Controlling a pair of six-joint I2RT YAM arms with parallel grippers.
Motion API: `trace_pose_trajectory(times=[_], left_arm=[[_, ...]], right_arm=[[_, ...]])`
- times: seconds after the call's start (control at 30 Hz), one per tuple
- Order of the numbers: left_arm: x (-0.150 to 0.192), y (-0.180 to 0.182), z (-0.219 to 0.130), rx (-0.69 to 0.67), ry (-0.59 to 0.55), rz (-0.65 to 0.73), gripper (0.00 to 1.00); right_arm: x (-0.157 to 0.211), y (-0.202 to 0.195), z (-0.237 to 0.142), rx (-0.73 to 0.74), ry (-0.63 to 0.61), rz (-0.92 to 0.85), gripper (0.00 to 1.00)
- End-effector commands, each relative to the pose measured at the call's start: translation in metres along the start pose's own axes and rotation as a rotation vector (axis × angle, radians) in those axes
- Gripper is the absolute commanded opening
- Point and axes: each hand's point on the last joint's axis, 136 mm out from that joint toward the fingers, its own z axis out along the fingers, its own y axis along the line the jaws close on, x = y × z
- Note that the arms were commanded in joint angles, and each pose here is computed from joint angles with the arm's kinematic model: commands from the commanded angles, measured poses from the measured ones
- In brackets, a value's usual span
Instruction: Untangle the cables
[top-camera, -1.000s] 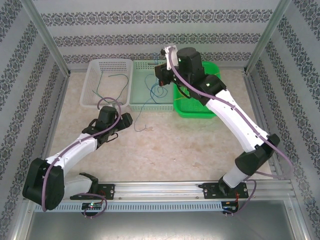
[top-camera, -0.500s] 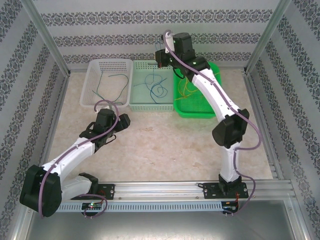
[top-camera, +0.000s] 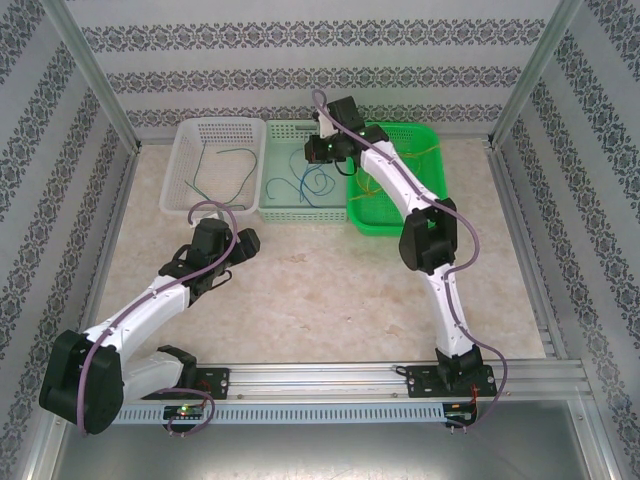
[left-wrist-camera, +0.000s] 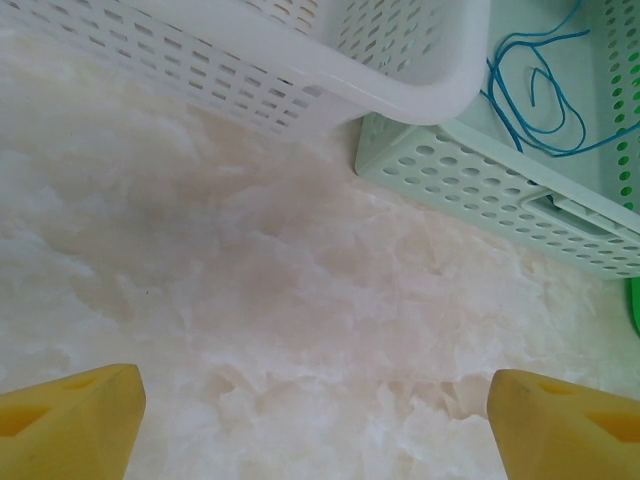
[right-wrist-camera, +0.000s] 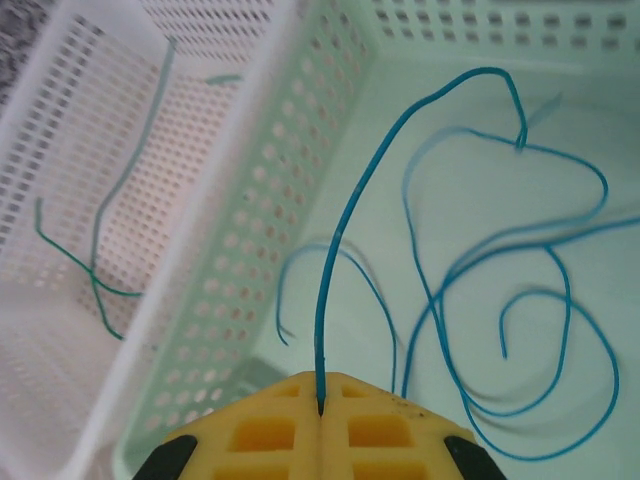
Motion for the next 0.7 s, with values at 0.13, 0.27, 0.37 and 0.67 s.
trace_pose_trajectory(times=[0.13,0.27,0.37,0.67], left_arm=[[0.002,0.006,0.006,-0.032,0.014,-0.009,0.9],[0.001,0.0,0.013,-0.024,0.036,0.0,0.9],[-0.002,-0.004,0.014,-0.018,0.037,-0.001,0.9],[0.001,0.003,0.013,-0.041,0.034,-0.015,0.91]], right_arm=[[0.015,-0.039,0.003,0.087,0.064,0.093,0.07],[0.015,-0.038,-0.004,0.061,0.07,0.079,0.45],[0.007,-0.026,-0.013,0.007,0.055,0.054,0.79],[-0.012,0.0,-0.06,-0.003,-0.006,0.004,0.98]])
